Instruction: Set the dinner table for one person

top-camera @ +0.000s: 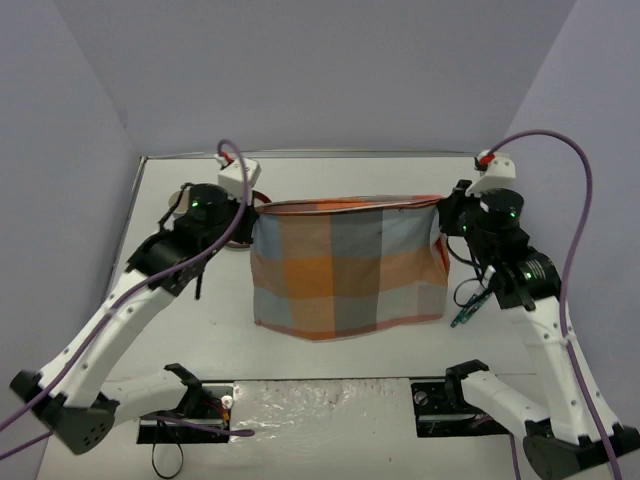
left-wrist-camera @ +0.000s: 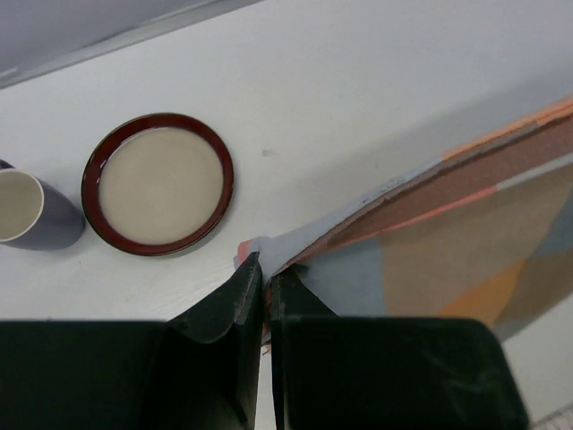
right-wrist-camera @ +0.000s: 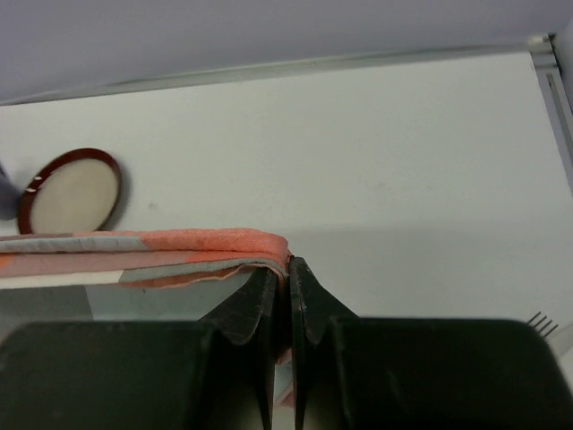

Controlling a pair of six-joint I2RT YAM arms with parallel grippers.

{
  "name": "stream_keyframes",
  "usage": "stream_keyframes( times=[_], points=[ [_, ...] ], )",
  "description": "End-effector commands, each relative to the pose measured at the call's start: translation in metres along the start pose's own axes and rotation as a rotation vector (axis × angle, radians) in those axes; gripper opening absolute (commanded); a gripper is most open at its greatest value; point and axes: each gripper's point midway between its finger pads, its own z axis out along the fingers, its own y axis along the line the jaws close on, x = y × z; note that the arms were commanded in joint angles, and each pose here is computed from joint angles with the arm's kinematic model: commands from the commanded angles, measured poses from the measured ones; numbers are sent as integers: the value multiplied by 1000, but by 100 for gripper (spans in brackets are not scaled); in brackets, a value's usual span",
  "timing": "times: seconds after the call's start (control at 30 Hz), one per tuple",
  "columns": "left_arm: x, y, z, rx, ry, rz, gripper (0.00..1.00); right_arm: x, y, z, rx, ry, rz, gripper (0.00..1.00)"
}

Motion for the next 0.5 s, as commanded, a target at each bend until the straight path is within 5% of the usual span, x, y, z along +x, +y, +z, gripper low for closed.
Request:
stream_keyframes(
  times=[0.0,0.17,0.47],
  points=[
    [11,32,86,-211,52,-48,0,10,-35,67,239,37,41,0],
    [33,44,158,-300,129,-32,0,50,-66,122,311,133,20,0],
    [44,37,228,-278,178,-4,0,88,-102,180,328,211,-86,0]
  ],
)
